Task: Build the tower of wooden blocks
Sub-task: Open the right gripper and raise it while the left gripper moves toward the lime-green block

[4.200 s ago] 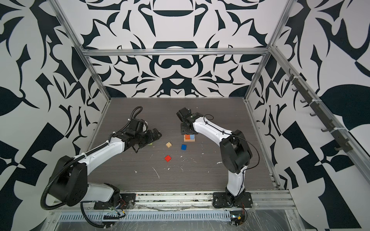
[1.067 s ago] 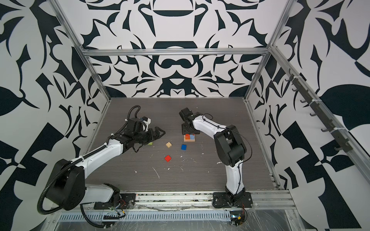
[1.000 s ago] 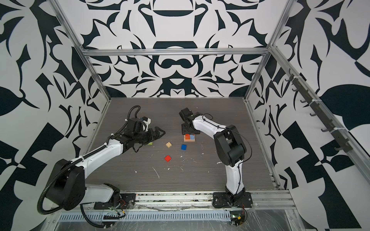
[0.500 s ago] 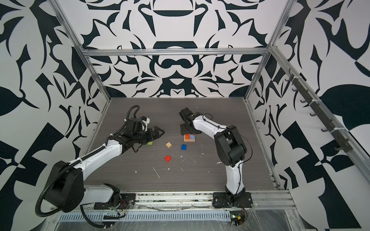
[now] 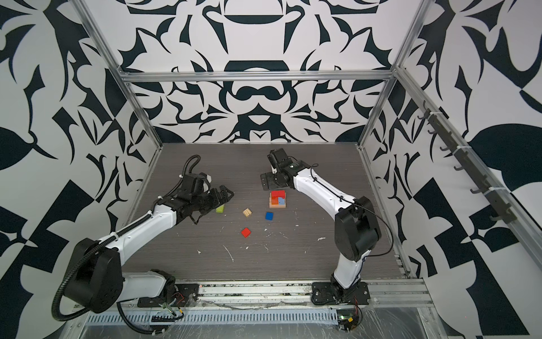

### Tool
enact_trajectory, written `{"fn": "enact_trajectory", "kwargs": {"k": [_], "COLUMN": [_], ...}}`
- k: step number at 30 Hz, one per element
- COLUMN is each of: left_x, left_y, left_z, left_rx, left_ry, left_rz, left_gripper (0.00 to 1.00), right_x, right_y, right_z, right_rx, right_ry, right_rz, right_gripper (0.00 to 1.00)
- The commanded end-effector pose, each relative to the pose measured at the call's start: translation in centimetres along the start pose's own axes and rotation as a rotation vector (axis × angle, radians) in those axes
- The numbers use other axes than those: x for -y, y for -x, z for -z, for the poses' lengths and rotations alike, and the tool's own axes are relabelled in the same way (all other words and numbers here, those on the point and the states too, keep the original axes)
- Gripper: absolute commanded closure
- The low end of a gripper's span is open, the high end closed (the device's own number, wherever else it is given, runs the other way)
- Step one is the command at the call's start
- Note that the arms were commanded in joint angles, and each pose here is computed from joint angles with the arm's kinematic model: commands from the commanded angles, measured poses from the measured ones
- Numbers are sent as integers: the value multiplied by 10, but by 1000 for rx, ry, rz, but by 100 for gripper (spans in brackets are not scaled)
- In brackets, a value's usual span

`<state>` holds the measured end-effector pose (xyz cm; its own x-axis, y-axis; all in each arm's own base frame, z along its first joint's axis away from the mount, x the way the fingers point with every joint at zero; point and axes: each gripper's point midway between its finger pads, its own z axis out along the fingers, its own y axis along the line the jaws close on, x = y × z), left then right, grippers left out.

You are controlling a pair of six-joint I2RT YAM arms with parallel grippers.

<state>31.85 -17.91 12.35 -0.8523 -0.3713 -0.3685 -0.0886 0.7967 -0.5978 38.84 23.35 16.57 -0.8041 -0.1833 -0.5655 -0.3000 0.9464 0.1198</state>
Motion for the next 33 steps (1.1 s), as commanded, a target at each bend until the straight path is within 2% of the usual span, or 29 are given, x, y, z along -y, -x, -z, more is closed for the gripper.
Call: {"fn": "enact_trajectory", "kwargs": {"k": [1,15,23,33], "left_x": [-23,-45,-48,-41], "left_y": [-1,28,33,36], "left_z": [1,-31,-58,-81], "left_rx": [-4,-11,-44,-86], "left_ry": [117,198,146,99], "left_rz": [23,-22,-35,-35], "left_gripper": [1,0,0,0], "right_x": [-17,-44,-43,-46], "right_y": [7,-3,-23,-50], "right_z": [20,73,68,72], "right_rx": [61,198,148,106], "right_ry": [91,219,206,252], "right_rz": [42,118,148,142], "right_gripper": [2,1,2,2]}}
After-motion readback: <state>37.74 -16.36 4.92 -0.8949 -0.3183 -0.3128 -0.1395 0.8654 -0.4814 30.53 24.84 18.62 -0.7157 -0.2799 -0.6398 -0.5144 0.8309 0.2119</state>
